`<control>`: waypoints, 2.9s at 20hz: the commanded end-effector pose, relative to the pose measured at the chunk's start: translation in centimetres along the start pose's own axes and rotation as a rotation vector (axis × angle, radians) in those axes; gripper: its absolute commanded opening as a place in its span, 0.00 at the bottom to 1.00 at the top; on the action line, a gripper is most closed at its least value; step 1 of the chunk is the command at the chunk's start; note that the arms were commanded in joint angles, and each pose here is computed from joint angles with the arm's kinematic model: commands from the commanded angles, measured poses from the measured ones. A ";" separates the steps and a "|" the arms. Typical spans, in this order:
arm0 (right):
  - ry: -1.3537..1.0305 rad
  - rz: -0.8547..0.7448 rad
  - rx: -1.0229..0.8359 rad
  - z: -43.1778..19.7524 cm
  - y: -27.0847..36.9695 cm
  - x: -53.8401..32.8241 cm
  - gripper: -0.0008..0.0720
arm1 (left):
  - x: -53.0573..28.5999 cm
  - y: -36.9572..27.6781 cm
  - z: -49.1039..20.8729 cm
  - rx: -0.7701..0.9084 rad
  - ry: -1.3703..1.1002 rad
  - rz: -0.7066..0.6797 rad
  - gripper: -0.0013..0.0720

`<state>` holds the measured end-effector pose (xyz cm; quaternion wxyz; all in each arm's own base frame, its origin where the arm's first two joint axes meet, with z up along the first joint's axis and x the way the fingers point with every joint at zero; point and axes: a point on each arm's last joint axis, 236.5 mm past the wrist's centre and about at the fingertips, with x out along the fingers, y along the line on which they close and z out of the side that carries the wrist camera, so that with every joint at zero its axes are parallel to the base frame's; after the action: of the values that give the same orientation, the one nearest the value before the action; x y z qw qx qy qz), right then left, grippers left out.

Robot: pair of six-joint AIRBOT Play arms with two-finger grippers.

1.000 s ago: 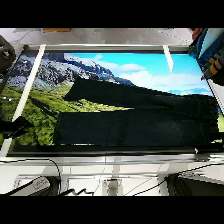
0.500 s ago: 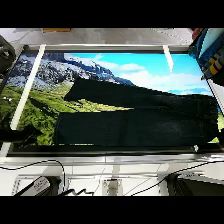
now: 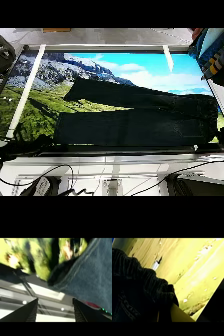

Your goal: Fold the clothes and pants, and hang the long-sleeved shirts on hangers.

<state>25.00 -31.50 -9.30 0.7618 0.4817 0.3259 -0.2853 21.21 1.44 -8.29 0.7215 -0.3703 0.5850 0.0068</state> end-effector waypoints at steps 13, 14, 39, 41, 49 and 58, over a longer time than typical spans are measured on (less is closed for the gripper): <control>0.090 0.057 -0.050 -1.5 1.8 -0.7 0.07 | 6.7 -4.0 4.0 0.299 -0.226 0.098 0.13; 0.100 0.067 -0.078 -1.4 2.4 -1.4 0.07 | 6.5 -4.2 4.3 0.304 -0.234 0.097 0.06; -0.301 -0.306 -0.113 3.7 5.0 -20.4 0.07 | -5.3 -14.8 23.5 0.522 -0.728 0.121 0.05; -0.366 -0.226 -0.021 4.7 6.1 -19.8 0.07 | -2.0 -20.1 26.0 0.608 -0.692 0.074 0.05; -0.391 -0.088 -0.005 7.2 10.6 -11.8 0.07 | 7.4 -30.4 31.8 0.810 -0.684 0.021 0.05; -0.583 -0.031 -0.059 11.5 13.5 -6.2 0.60 | 4.3 -33.5 35.4 0.803 -0.929 0.001 0.60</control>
<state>32.63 -34.51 5.23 0.8202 0.3746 0.1627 -0.4006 65.91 -6.09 5.00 0.9741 -0.0296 0.2130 -0.0701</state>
